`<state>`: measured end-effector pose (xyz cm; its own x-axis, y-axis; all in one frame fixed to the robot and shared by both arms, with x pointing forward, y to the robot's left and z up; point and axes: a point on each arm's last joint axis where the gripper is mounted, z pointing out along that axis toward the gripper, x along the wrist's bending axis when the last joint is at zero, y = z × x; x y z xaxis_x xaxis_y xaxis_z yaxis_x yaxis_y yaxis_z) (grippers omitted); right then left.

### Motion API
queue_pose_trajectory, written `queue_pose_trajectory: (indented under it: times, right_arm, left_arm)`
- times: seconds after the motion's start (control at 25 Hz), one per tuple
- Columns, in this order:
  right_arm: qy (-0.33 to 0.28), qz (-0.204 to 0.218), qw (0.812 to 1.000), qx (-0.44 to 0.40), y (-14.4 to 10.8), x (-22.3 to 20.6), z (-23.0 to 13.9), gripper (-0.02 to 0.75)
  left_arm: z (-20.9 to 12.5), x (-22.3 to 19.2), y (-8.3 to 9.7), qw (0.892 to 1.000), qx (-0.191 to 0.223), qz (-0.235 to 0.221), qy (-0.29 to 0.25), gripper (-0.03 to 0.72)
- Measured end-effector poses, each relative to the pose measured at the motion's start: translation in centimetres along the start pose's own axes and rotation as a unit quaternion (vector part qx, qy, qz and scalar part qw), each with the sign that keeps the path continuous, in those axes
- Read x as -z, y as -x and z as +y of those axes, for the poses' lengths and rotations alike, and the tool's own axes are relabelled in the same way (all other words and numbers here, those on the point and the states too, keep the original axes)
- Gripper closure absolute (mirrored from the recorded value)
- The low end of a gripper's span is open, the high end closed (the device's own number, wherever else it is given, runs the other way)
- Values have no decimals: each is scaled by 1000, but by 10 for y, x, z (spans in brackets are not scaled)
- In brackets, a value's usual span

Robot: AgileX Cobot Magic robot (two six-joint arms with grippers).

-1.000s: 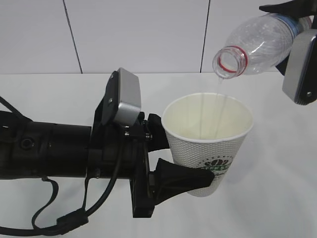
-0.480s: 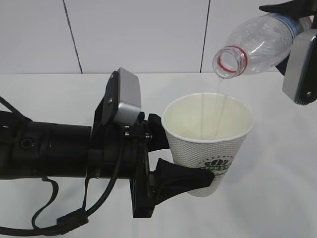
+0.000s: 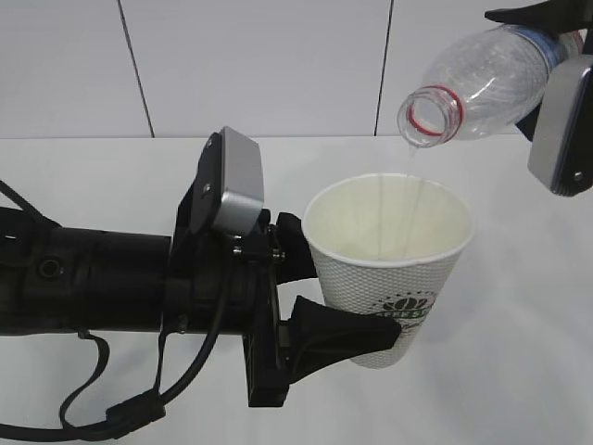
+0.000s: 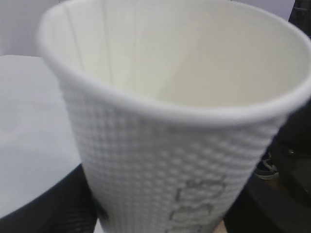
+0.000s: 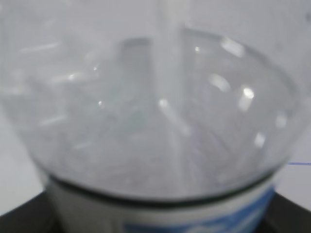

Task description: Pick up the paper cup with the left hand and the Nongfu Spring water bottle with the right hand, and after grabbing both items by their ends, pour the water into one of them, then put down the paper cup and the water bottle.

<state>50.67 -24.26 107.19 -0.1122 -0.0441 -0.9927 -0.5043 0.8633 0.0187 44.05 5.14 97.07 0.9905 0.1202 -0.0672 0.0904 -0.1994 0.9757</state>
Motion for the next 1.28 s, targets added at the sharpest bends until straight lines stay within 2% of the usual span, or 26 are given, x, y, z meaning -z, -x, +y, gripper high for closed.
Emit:
queue_pose_trajectory:
  times: [1.28]
  right_arm:
    - [0,0,1000,6,0,0,0,256]
  left_arm:
    - [0,0,0,1000,1,0,0,175]
